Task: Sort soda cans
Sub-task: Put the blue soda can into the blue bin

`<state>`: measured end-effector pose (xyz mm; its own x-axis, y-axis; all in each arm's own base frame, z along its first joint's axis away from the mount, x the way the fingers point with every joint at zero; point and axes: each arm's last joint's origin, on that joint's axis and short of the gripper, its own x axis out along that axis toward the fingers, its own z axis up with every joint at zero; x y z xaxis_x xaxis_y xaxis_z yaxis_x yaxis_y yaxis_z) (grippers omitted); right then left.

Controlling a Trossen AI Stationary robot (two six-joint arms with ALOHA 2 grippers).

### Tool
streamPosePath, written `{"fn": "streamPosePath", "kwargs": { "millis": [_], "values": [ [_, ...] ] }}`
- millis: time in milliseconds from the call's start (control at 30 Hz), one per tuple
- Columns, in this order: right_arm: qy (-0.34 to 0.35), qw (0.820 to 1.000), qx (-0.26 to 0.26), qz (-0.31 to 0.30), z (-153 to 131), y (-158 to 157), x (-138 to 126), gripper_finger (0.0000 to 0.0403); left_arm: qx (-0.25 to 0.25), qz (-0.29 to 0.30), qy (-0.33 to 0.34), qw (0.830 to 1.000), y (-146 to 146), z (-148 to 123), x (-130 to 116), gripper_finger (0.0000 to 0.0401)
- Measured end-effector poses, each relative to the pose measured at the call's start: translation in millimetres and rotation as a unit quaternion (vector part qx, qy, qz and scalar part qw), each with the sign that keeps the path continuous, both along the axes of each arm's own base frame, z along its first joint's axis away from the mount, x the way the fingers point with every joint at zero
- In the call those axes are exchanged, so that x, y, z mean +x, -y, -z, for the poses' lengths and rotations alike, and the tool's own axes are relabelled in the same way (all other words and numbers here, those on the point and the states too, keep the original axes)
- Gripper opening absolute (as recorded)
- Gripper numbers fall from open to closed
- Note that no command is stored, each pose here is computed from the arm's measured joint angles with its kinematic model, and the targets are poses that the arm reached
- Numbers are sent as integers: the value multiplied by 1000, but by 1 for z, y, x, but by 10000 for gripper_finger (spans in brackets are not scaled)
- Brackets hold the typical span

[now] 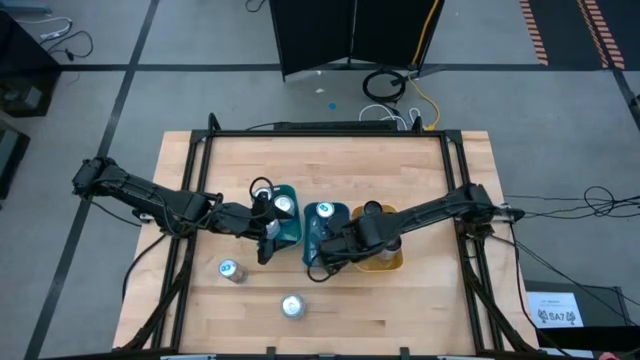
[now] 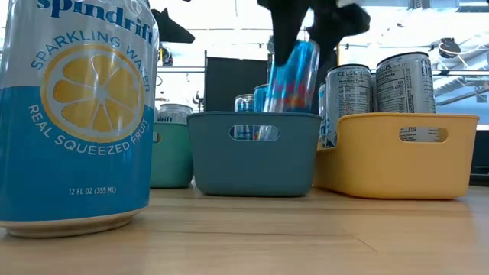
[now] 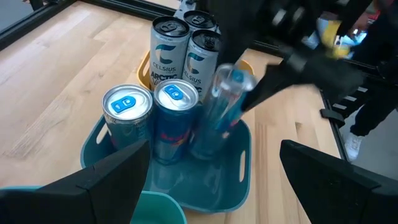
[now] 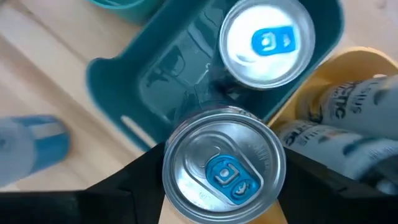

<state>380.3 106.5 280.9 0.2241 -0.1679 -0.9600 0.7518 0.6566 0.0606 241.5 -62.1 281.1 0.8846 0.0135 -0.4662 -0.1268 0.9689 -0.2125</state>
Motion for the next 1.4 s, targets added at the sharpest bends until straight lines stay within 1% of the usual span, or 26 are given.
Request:
{"fn": "streamPosePath", "kwargs": {
  "millis": [233,467,767,867,1133,1233,1300,1400],
  "values": [
    [-43,999,16,-20,26,7,14,243,0,0,0,1000,0,0,0,368],
    [-22,999,25,-27,23,6,17,245,0,0,0,1000,0,0,0,368],
    [-29,999,23,-39,23,6,16,246,0,0,-2,1000,0,0,0,368],
    [-33,998,24,-39,23,6,15,259,0,0,-2,1000,0,0,0,368],
    [-34,998,33,-44,22,6,14,316,0,0,-2,1000,0,0,0,368],
    [-44,997,31,-52,15,7,10,325,0,0,-2,1000,0,0,0,368],
    [-37,998,27,-51,0,8,5,326,0,0,-1,1000,0,0,0,368],
    [-11,999,3,-51,-29,8,-3,324,-1,0,1,1000,0,0,0,368]
  ]
}}
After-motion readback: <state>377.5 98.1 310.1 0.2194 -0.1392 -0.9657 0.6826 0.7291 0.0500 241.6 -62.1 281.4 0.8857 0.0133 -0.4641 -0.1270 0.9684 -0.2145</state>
